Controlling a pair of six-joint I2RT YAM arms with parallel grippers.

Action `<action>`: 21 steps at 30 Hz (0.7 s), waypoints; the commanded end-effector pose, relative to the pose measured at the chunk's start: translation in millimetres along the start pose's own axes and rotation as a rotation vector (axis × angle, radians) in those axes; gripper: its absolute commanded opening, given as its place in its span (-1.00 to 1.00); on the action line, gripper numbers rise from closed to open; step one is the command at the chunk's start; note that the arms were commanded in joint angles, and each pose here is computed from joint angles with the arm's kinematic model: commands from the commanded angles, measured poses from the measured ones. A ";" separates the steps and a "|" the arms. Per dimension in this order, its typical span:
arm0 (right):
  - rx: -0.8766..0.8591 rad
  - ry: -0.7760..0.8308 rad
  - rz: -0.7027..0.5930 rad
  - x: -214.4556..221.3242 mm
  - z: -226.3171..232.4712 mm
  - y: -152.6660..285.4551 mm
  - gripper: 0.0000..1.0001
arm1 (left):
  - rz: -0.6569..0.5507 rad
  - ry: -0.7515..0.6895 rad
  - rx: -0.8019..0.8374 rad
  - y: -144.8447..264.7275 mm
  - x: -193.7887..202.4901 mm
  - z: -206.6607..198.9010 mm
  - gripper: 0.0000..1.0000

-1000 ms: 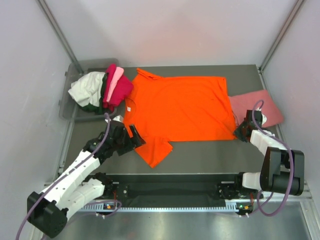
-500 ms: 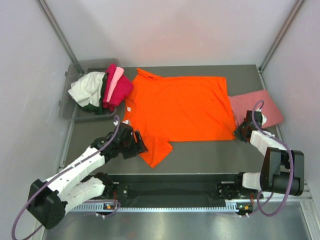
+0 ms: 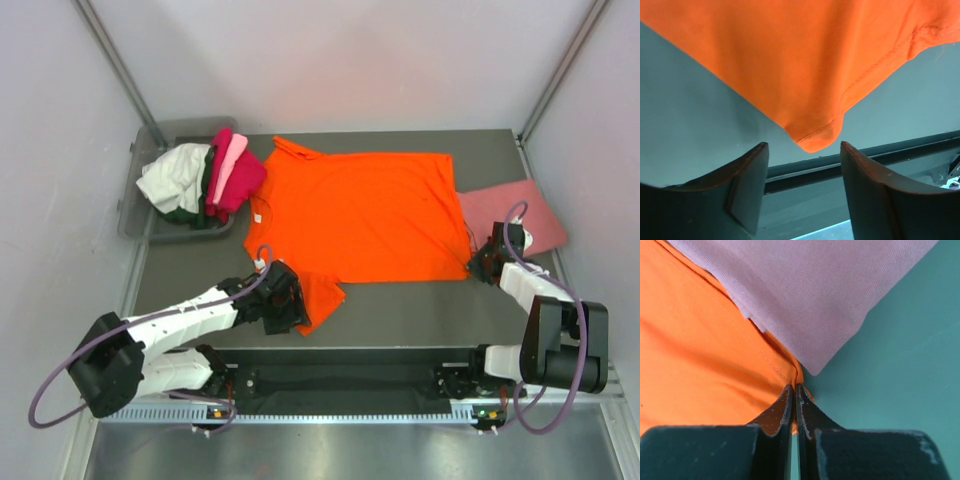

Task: Fold and stack the t-shirts
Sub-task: Fold the tshirt

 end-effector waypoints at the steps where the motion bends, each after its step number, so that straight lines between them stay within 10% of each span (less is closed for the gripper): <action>1: -0.026 0.004 -0.035 -6.2 2.0 3.4 -1.00 | -0.031 0.019 0.042 -6.4 -2.5 -13.5 0.24; 15: -0.042 0.010 -0.044 -6.8 3.6 7.9 -1.00 | 0.005 0.037 -0.019 -35.3 7.3 0.0 -0.42; 21: -0.039 0.013 -0.042 -7.4 3.5 9.2 -1.00 | -0.043 0.031 -0.037 -26.5 0.3 1.7 -1.00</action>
Point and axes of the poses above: each gripper's point midway between its finger pads, its own y axis back along the fingers, its own z axis along the line the jaws close on, x = y × z, the point moved 2 cm from there along y, back along the fingers, and after that the axes turned 3 degrees about y, right-handed, at the moved point
